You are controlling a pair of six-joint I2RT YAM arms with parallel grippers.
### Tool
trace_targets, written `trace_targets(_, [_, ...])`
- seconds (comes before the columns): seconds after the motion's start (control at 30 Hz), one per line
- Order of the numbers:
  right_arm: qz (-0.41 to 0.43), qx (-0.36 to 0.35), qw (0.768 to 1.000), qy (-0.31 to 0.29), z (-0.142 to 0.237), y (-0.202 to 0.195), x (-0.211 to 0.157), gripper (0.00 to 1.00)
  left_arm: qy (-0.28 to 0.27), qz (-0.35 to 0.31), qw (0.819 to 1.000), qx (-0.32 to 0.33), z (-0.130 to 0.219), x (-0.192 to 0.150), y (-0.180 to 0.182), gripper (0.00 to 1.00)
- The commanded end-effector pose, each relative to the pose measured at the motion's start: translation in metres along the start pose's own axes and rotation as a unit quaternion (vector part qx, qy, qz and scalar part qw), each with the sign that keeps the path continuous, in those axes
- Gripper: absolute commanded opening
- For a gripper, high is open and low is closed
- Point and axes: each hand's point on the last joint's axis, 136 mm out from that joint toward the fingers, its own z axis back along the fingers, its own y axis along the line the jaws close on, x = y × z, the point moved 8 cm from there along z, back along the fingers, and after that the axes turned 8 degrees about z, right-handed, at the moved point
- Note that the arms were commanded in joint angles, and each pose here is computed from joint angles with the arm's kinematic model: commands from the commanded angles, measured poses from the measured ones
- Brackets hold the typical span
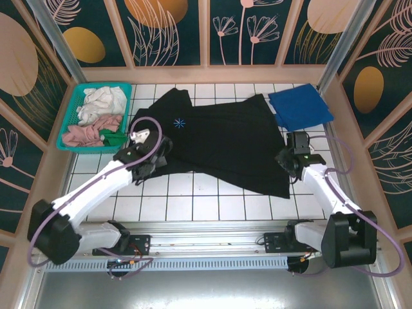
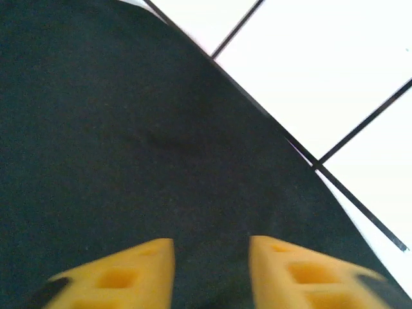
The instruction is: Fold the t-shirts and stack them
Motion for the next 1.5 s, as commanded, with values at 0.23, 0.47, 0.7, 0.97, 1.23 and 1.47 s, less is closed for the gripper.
trace_targets(0.23, [-0.115, -0.029, 0.99, 0.07, -0.018, -0.063, -0.081, 0.58, -0.008, -0.029, 0.999, -0.035, -0.024, 0.034, -0.02, 0.0])
trace_targets(0.47, [-0.103, -0.067, 0.99, 0.076, -0.024, -0.068, -0.08, 0.56, -0.009, -0.031, 0.999, -0.038, -0.03, 0.039, -0.019, 0.0])
trace_targets(0.7, [-0.112, -0.071, 0.989, 0.06, -0.005, -0.066, -0.073, 0.6, -0.009, -0.032, 0.999, -0.038, -0.033, 0.038, -0.017, 0.0])
trace_targets(0.97, [-0.143, -0.081, 0.984, 0.068, -0.005, -0.079, -0.087, 0.62, -0.001, -0.029, 0.999, -0.045, -0.042, 0.029, -0.017, 0.0])
trace_targets(1.23, [-0.14, -0.076, 0.984, 0.084, -0.012, -0.08, -0.094, 0.6, -0.003, -0.046, 0.998, -0.03, -0.049, 0.033, -0.019, 0.0])
trace_targets(1.47, [-0.119, -0.045, 0.99, 0.066, -0.013, -0.07, -0.083, 0.16, -0.003, -0.046, 0.998, -0.036, -0.046, 0.034, -0.019, 0.0])
